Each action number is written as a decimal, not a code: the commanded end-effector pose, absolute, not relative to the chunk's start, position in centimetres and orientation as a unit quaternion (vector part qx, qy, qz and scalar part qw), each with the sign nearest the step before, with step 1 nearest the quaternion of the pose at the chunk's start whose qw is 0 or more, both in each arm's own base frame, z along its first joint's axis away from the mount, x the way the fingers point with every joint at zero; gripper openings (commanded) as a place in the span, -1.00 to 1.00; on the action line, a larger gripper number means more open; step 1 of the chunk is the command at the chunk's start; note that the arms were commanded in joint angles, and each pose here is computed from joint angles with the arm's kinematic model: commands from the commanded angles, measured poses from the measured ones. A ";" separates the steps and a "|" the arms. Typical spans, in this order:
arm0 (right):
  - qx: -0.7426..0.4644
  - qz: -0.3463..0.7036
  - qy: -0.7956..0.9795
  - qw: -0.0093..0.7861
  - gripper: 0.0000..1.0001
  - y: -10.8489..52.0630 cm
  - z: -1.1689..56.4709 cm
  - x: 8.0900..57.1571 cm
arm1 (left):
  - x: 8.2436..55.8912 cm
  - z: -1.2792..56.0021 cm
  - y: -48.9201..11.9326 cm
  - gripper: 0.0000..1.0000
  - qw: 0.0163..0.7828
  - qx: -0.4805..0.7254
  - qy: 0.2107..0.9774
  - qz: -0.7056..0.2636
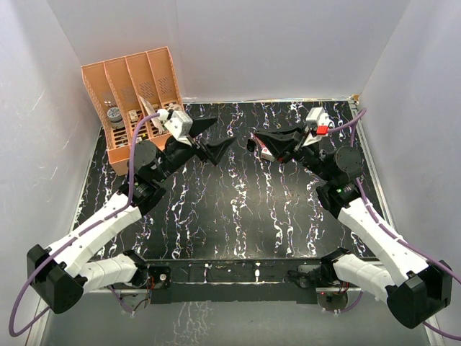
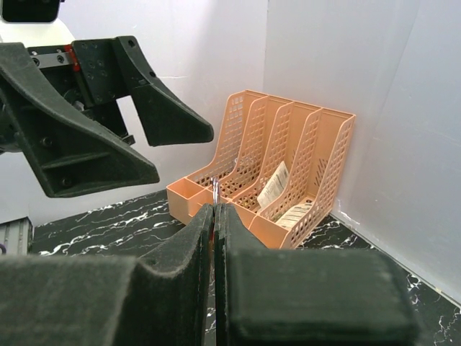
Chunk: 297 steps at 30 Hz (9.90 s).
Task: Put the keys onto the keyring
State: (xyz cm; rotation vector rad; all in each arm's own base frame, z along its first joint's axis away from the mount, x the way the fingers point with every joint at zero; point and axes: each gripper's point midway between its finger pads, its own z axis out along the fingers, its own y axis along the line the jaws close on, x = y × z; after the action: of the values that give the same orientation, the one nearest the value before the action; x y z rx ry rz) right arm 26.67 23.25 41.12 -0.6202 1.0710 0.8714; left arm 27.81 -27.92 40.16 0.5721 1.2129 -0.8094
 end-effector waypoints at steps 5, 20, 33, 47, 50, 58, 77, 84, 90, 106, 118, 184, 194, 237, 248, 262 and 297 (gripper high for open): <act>-0.289 0.402 0.451 0.743 -1.00 23.0 42.9 25.4 | 26.6 43.0 -29.2 0.47 0.719 0.293 0.481 -0.407; -0.292 0.409 0.452 0.737 -1.00 23.3 42.5 25.5 | 26.2 42.6 -31.0 0.37 0.703 0.324 0.455 -0.440; -0.295 0.416 0.450 0.733 -1.00 23.5 42.4 25.3 | 26.8 42.7 -32.2 0.12 0.693 0.329 0.446 -0.461; -0.295 0.416 0.451 0.732 -1.00 23.6 42.2 25.4 | 26.7 42.9 -32.9 -0.34 0.682 0.335 0.440 -0.479; -0.296 0.417 0.450 0.732 -1.00 23.6 42.2 25.4 | 26.7 42.8 -33.0 -0.38 0.678 0.338 0.439 -0.483; -0.296 0.418 0.450 0.731 -1.00 23.6 42.2 25.4 | 26.6 42.4 -33.5 -0.60 0.667 0.343 0.439 -0.494; -0.289 0.415 0.455 0.733 -1.00 23.6 42.0 26.0 | 26.4 42.8 -33.8 -1.00 0.658 0.348 0.439 -0.503; -0.266 0.408 0.463 0.740 -0.47 23.2 42.3 26.7 | 27.3 42.5 -33.4 -1.00 0.657 0.326 0.470 -0.491; -0.241 0.383 0.467 0.760 -0.19 21.9 43.1 26.8 | 29.0 41.9 -32.5 -1.00 0.667 0.292 0.509 -0.459; -0.212 0.338 0.564 0.723 -0.28 21.6 39.5 30.6 | 33.0 40.6 -31.3 -1.00 0.621 0.207 0.645 -0.394; -0.228 0.354 0.558 0.715 -0.28 22.6 38.1 30.9 | 34.3 37.8 -31.7 -1.00 0.555 0.179 0.722 -0.373; -0.226 0.384 0.564 0.695 -0.64 24.8 36.7 33.4 | 33.7 33.6 -33.4 -1.00 0.486 0.196 0.764 -0.375; -0.226 0.383 0.565 0.695 -0.80 24.8 36.6 33.6 | 33.5 33.5 -33.7 -1.00 0.483 0.200 0.765 -0.378; -0.279 0.240 0.609 0.703 -1.00 22.3 31.6 35.4 | 31.6 30.4 -35.4 -1.00 0.329 0.246 0.830 -0.377; -0.299 0.225 0.604 0.703 -1.00 22.1 31.1 35.1 | 31.5 29.2 -35.6 -1.00 0.288 0.253 0.849 -0.363; -0.284 0.214 0.609 0.709 -0.44 21.3 31.9 34.9 | 31.5 29.2 -35.3 -1.00 0.285 0.263 0.852 -0.352; -0.331 0.269 0.610 0.668 -0.34 23.3 32.3 33.0 | 29.7 30.4 -34.4 -1.00 0.293 0.356 0.815 -0.352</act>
State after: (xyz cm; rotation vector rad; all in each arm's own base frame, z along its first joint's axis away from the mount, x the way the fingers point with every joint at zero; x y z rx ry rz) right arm 32.87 22.77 29.59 -0.7344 1.4463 0.5932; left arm 30.71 -34.39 27.33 0.9226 2.2478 -0.8966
